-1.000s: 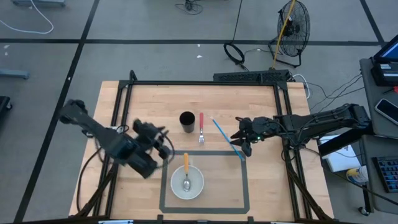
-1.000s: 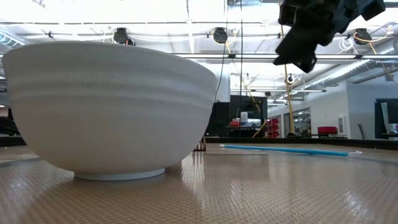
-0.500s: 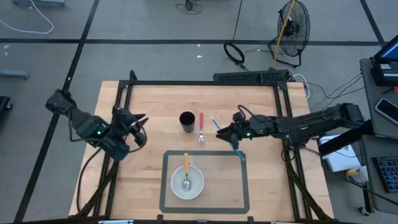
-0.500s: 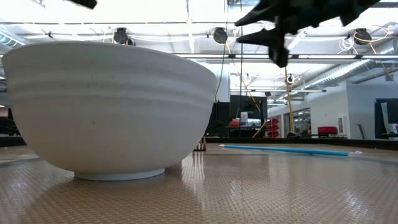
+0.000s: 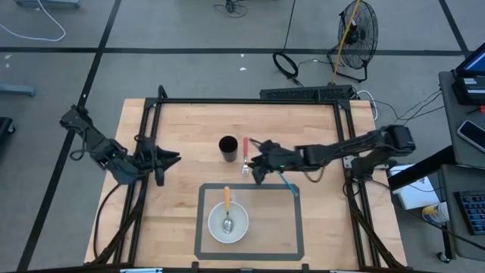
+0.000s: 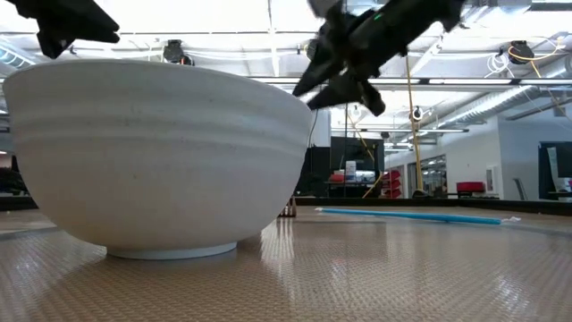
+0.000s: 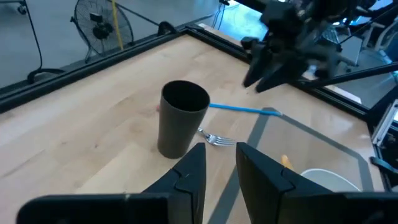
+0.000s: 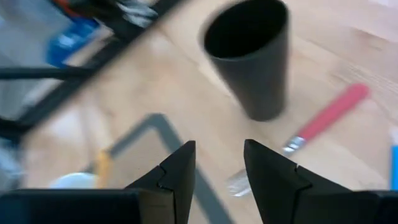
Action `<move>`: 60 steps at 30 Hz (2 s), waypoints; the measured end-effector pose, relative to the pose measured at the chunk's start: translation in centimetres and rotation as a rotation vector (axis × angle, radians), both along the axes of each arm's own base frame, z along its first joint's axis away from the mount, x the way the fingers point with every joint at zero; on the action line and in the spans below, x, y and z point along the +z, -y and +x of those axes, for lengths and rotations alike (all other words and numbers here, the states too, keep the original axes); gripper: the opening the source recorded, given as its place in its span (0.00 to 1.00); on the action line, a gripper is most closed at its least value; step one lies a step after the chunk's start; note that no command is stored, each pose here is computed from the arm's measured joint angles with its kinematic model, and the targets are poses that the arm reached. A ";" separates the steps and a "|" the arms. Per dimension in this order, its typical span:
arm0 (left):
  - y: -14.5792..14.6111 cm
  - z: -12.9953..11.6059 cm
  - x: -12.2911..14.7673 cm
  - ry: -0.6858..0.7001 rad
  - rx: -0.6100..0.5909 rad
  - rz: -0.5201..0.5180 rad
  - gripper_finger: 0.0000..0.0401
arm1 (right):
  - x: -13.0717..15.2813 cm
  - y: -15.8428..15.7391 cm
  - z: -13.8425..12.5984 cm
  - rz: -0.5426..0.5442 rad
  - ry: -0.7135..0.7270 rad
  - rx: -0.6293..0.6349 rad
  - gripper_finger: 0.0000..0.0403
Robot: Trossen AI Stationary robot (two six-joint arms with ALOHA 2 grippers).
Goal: Pick & Place Utensil
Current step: Put the pink fork into the white bowl on the mat
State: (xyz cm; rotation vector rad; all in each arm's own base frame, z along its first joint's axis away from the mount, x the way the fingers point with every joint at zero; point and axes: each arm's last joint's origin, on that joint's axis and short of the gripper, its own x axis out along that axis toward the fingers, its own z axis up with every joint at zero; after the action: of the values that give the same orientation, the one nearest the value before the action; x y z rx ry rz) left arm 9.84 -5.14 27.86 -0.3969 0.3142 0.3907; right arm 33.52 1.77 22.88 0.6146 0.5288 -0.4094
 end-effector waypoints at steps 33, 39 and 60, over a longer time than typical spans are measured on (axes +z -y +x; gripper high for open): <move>-0.3 -0.2 0.1 0.001 0.017 0.076 0.22 | -6.9 6.1 3.8 0.118 -0.204 0.003 0.44; -0.3 -0.2 0.1 0.010 0.028 0.057 0.22 | -7.7 6.0 3.6 0.132 -0.245 -0.054 0.53; -0.3 -0.2 0.1 0.018 0.047 0.071 0.22 | -9.1 4.7 4.4 0.116 -0.238 -0.065 0.53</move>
State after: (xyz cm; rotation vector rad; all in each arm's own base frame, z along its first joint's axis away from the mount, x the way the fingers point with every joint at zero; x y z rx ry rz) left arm 9.63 -4.80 27.98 -0.3387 0.2727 0.4426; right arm 37.90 -2.92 13.74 0.7001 0.7653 -0.5194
